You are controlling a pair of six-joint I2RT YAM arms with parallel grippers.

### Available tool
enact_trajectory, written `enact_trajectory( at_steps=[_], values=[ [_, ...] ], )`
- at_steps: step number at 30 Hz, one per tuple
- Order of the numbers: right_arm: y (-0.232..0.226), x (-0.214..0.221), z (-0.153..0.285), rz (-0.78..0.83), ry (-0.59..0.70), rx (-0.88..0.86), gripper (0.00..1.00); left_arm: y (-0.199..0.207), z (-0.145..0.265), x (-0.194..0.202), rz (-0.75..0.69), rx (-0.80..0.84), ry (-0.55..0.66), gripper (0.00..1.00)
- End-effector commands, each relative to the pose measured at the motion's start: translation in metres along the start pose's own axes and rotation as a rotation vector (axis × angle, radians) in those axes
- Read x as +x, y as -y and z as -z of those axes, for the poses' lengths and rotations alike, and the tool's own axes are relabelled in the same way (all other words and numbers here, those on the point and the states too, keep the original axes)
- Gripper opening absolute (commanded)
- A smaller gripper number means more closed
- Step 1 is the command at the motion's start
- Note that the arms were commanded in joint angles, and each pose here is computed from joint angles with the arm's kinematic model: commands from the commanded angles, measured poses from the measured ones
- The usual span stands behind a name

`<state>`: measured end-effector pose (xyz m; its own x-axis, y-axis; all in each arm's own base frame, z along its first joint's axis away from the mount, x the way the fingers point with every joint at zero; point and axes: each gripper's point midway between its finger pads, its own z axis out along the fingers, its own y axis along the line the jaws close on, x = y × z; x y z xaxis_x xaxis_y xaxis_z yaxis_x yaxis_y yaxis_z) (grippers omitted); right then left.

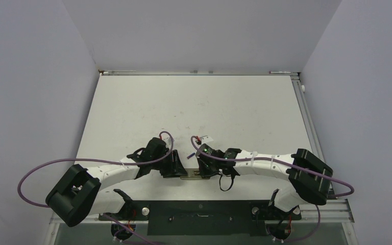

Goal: Load the batteries into the remote control

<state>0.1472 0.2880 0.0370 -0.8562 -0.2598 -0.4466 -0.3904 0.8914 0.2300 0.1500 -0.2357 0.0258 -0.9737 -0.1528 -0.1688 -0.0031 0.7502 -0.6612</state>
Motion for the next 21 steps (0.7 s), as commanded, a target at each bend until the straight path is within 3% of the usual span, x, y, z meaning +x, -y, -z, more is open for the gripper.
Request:
enact_trajectory(
  at_steps=[1, 21],
  values=[
    [-0.015, -0.006, 0.000, 0.019, 0.012, -0.034, 0.21, 0.005, -0.001, -0.003, -0.010, 0.014, 0.011, 0.42],
    [-0.032, -0.001, 0.009, 0.074, -0.007, -0.063, 0.16, 0.006, -0.004, -0.006, -0.003, 0.010, 0.016, 0.42]
  ],
)
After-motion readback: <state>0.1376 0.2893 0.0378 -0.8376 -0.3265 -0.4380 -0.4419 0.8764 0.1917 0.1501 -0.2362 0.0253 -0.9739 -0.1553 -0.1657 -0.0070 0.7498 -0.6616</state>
